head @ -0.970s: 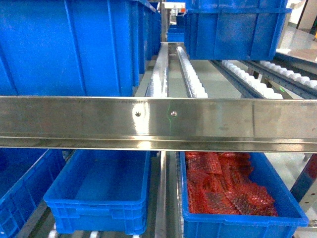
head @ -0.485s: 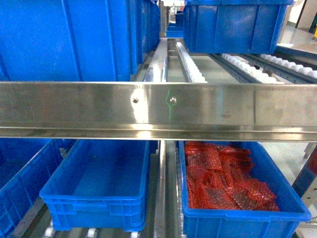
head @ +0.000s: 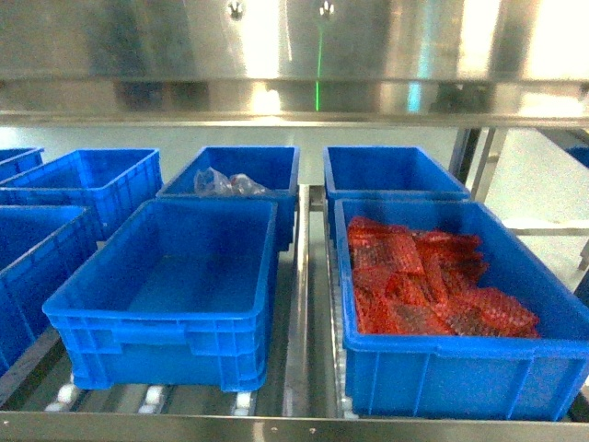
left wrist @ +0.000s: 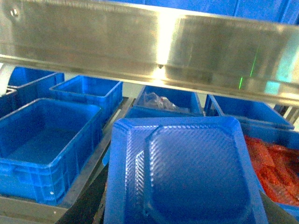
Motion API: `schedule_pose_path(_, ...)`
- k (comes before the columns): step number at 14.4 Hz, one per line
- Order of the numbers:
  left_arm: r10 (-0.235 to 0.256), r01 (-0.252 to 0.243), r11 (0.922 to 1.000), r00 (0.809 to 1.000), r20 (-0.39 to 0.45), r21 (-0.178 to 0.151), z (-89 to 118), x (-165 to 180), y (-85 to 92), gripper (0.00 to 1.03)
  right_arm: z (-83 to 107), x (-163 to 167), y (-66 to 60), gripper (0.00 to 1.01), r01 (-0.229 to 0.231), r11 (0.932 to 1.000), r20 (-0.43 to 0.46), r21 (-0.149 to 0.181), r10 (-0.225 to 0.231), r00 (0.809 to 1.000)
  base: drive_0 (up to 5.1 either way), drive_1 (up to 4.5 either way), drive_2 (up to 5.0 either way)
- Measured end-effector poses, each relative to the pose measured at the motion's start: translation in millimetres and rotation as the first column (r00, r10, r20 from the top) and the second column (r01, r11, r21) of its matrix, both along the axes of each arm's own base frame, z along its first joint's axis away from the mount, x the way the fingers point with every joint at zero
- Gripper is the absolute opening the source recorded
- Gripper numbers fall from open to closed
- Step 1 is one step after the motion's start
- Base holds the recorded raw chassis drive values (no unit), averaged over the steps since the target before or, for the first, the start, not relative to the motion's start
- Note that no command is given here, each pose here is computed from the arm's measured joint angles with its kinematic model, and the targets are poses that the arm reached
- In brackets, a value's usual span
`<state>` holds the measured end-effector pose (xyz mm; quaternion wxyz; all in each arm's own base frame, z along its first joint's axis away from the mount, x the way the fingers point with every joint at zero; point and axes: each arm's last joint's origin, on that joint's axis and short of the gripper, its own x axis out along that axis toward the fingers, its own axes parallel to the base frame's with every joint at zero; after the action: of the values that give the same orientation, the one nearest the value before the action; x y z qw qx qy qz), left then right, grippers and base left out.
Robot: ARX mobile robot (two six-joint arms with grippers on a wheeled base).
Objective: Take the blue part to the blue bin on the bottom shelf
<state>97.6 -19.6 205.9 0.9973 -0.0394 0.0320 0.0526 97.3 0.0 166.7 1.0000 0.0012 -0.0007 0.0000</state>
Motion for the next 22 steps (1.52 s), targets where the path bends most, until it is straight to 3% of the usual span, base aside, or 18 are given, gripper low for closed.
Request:
schedule_pose_path(19,0.000,0.000,1.0000,1.000,-0.002,0.001,-0.7,0.1,0.0,0.43,0.0,0.0,0.0,0.98,0.000,1.0000,0.000,0.000,0.000,1.000,0.0,0.00,0.0)
schedule_pose_path(22,0.000,0.000,1.0000,1.000,0.000,0.000,-0.6,0.1,0.0,0.43,0.0,0.0,0.0,0.98,0.000,1.0000,0.000,0.000,0.000,1.000,0.0,4.09,-4.1)
